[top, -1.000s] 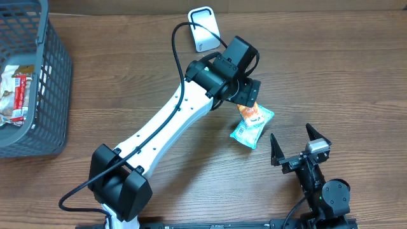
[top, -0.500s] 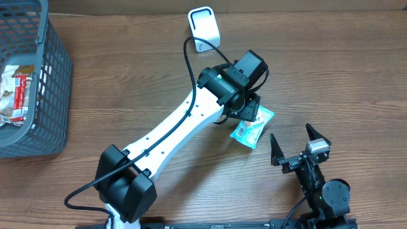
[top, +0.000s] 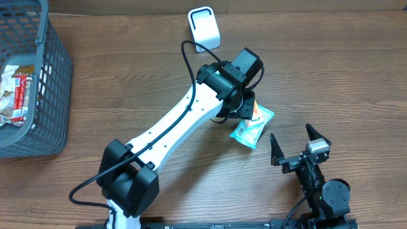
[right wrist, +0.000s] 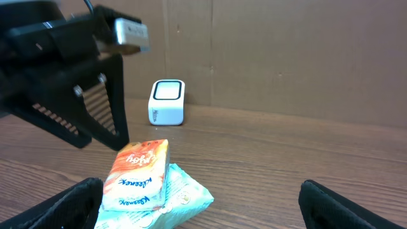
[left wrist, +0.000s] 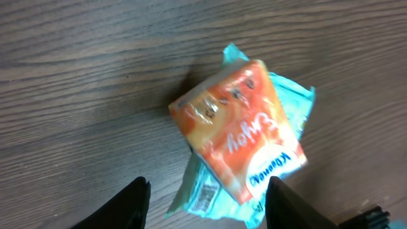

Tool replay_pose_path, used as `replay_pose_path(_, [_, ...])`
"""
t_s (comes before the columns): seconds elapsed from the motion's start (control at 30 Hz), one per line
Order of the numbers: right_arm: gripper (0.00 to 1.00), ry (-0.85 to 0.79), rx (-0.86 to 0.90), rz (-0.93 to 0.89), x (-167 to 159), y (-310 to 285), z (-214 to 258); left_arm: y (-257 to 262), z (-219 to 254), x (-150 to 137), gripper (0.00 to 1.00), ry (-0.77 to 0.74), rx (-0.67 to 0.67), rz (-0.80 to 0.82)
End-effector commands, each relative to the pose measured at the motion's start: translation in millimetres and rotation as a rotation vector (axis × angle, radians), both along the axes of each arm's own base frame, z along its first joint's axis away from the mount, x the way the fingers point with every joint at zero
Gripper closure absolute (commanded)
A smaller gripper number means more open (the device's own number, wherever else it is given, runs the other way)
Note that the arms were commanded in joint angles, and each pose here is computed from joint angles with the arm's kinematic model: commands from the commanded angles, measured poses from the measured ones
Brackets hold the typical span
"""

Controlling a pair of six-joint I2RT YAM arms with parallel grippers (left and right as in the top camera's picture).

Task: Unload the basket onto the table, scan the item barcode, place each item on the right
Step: 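Lower the wipes pack onto the table and open the left gripper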

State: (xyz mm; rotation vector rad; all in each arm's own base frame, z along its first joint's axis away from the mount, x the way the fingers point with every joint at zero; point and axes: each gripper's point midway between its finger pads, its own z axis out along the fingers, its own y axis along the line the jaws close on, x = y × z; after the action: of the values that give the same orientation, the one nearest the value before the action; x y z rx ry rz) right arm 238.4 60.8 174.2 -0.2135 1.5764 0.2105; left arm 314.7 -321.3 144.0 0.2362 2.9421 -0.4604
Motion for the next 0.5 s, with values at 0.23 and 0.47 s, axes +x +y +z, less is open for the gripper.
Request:
replay_pose_path(0.23, [0.0,0.004,-0.005,-0.01,0.9,-1.9,-4.0,-8.1,-37.1,3.6,0.46,0.055,0.034,0.028])
replay_pose_path(0.47, [0.0,0.004,-0.005,-0.01,0.9,-1.9,-4.0,-12.8,-43.8,4.7,0.49,0.056,0.032,0.022])
